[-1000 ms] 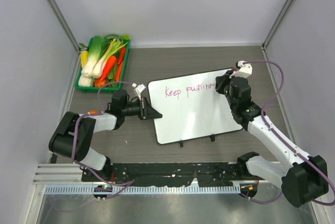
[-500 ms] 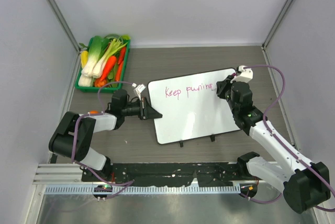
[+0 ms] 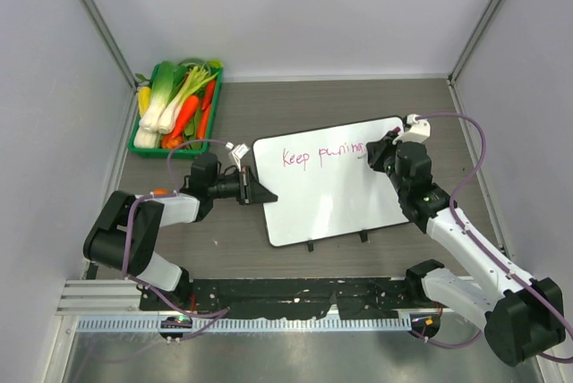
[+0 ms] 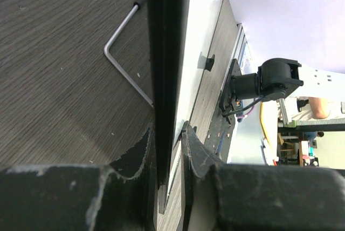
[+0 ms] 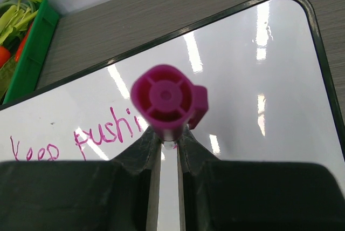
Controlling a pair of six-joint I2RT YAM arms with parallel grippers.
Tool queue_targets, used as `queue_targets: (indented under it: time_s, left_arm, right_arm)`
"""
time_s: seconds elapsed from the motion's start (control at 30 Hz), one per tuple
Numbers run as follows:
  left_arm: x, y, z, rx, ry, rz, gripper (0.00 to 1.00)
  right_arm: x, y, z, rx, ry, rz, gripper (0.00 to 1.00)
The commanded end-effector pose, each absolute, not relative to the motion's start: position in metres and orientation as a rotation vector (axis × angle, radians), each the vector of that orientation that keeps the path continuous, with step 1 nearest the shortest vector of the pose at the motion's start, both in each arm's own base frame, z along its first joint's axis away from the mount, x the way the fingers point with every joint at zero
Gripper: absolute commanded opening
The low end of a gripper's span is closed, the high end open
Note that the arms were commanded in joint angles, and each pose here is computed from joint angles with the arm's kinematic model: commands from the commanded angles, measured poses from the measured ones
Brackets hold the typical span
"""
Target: Write a sentence on the whiteboard
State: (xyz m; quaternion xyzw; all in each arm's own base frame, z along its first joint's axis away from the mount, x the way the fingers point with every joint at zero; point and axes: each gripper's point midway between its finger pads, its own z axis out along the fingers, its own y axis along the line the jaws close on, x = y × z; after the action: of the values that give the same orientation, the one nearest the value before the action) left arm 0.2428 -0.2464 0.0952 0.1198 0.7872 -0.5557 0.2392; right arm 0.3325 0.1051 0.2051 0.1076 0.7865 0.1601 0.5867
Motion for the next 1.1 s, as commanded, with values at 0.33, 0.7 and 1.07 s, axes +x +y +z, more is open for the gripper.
queue_targets:
  time_s: [0.33, 0.7, 1.07]
  left_arm:
    - [0.247, -0.234, 0.049, 0.264, 2.299, -1.295, 0.00]
    - [0.247, -0.233, 0.048, 0.263, 2.302, -1.293, 0.00]
    - [0.248, -0.233, 0.049, 0.262, 2.302, -1.291, 0.00]
  right_arm:
    - [0.316, 0.109, 0.276, 0.275, 1.613, 0.547, 0.01]
    - [0.305, 0.103, 0.304, 0.271, 1.528, 0.561, 0.01]
    - [0.307, 0.121, 0.289, 0.191, 1.588, 0.610, 0.01]
